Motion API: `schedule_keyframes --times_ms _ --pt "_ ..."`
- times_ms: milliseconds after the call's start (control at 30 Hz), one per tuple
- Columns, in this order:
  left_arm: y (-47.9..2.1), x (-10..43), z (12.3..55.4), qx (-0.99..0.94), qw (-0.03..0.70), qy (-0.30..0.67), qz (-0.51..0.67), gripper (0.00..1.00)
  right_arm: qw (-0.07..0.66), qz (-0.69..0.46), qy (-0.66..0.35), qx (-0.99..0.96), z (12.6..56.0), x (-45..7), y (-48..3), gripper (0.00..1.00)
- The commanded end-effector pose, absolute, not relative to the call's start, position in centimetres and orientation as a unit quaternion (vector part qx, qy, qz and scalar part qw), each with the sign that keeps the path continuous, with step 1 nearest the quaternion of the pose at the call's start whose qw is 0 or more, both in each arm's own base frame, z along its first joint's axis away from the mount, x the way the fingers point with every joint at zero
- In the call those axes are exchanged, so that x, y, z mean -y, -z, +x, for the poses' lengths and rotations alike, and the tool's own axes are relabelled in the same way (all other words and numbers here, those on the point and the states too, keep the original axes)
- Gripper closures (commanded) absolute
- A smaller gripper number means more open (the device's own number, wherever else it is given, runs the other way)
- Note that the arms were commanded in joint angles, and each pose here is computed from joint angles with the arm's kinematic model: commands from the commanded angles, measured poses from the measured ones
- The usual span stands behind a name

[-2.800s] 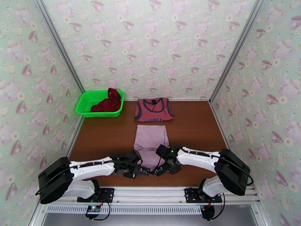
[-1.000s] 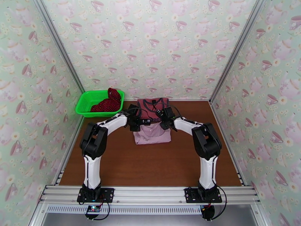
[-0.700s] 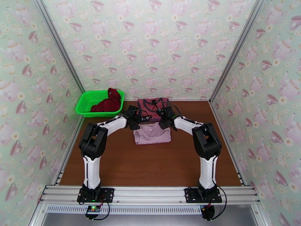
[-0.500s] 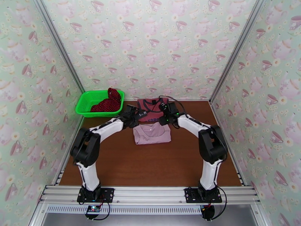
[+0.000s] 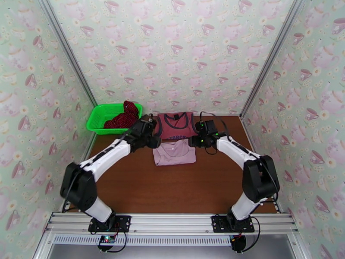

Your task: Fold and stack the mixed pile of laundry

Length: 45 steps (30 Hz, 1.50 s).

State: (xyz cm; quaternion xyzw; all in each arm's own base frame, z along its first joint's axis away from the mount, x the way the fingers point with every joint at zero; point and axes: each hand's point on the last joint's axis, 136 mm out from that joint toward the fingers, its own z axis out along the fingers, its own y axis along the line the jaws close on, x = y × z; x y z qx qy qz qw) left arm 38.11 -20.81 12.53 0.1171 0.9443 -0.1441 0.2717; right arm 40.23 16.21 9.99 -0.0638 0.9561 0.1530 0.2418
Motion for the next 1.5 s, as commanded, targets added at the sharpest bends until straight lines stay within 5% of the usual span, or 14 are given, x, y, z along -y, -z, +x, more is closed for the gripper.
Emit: schedule_keyframes --times_ms 0,867,1067,1267,1367,1467 --pt "-9.1 21.0 34.7 -0.967 0.178 0.184 0.019 0.32 0.215 -0.030 -0.172 -0.961 40.0 -16.8 -8.0 0.31" --pt "-1.3 25.6 37.4 -0.964 0.133 0.229 0.028 0.31 0.130 -0.016 -0.212 -0.968 38.5 -21.1 0.0 0.38" --pt "-0.3 26.9 37.0 -0.960 0.131 0.246 0.040 0.53 0.119 -0.023 -0.209 -0.970 37.9 -22.2 0.8 0.49" --pt "0.1 27.9 36.7 -0.952 0.134 0.271 0.043 0.98 0.115 -0.023 -0.208 -0.971 37.6 -22.2 1.1 0.73" --pt "-0.5 27.6 36.5 -0.951 0.148 0.268 0.042 1.00 0.114 -0.025 -0.206 -0.971 37.5 -22.2 0.7 0.98" --pt "-2.4 26.6 36.4 -0.951 0.170 0.253 0.042 1.00 0.117 -0.034 -0.203 -0.972 37.6 -22.2 -0.4 1.00"
